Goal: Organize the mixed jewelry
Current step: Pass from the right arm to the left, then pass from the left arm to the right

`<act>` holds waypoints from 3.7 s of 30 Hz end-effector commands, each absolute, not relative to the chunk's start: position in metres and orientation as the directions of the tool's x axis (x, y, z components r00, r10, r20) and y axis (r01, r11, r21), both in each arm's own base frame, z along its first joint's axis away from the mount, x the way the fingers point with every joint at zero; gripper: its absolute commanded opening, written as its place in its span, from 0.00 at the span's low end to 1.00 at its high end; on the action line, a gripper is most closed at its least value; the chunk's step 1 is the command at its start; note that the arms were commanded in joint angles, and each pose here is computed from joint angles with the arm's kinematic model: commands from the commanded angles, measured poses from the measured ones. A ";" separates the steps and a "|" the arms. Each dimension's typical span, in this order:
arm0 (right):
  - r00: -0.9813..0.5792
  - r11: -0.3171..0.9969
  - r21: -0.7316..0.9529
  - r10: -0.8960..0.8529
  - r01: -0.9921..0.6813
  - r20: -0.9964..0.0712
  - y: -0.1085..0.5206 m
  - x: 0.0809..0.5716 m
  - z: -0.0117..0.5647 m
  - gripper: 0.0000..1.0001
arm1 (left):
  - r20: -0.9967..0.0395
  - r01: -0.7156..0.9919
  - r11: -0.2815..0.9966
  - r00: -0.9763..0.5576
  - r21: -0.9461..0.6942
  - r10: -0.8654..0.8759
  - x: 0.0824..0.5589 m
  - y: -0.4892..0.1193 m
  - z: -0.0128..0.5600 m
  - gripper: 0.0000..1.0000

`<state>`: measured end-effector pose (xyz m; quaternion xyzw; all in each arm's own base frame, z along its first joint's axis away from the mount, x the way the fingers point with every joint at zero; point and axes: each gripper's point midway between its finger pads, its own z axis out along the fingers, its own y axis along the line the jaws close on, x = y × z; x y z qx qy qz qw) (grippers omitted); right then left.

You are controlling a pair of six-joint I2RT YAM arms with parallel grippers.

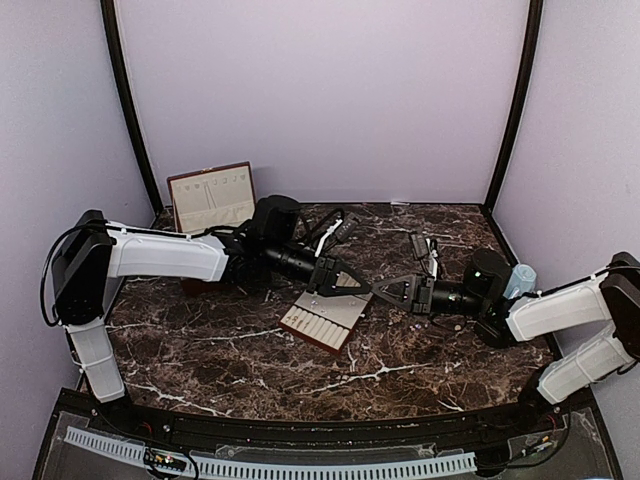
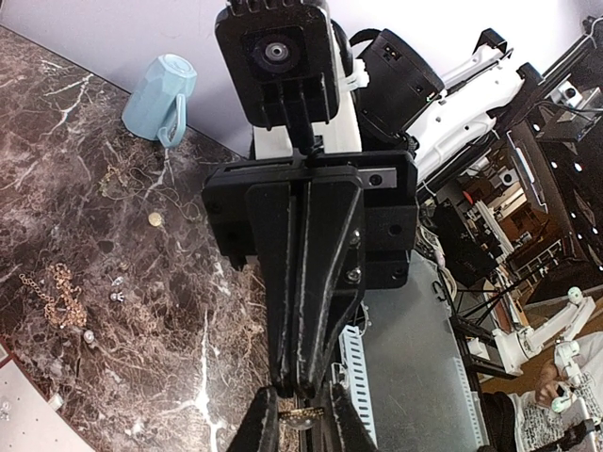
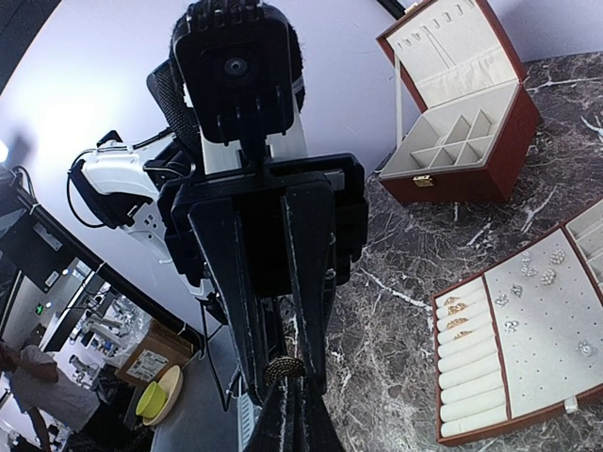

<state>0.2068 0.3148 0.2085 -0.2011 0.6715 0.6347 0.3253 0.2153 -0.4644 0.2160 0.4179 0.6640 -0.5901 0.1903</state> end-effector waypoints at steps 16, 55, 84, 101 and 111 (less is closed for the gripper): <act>-0.654 0.197 0.693 0.233 -0.693 -0.720 0.288 0.217 0.217 0.35 | -0.706 0.755 0.054 -0.635 -0.654 0.314 0.230 -0.444 0.211 0.07; -0.814 0.244 0.801 0.073 -0.546 -0.577 0.304 0.204 0.164 0.44 | -0.796 0.990 0.079 0.048 0.120 0.604 0.222 -0.438 0.161 0.07; -0.822 0.098 0.821 0.045 -0.562 -0.568 0.321 0.186 0.180 0.25 | -0.866 0.970 0.033 0.200 0.241 0.458 0.193 -0.460 0.201 0.07; -0.837 0.102 0.842 0.096 -0.530 -0.538 0.321 0.195 0.178 0.12 | -0.865 0.965 0.042 0.213 0.260 0.454 0.192 -0.459 0.202 0.07; -0.830 0.139 0.827 0.051 -0.545 -0.556 0.322 0.193 0.170 0.11 | -0.867 0.965 0.051 0.206 0.256 0.454 0.193 -0.459 0.201 0.07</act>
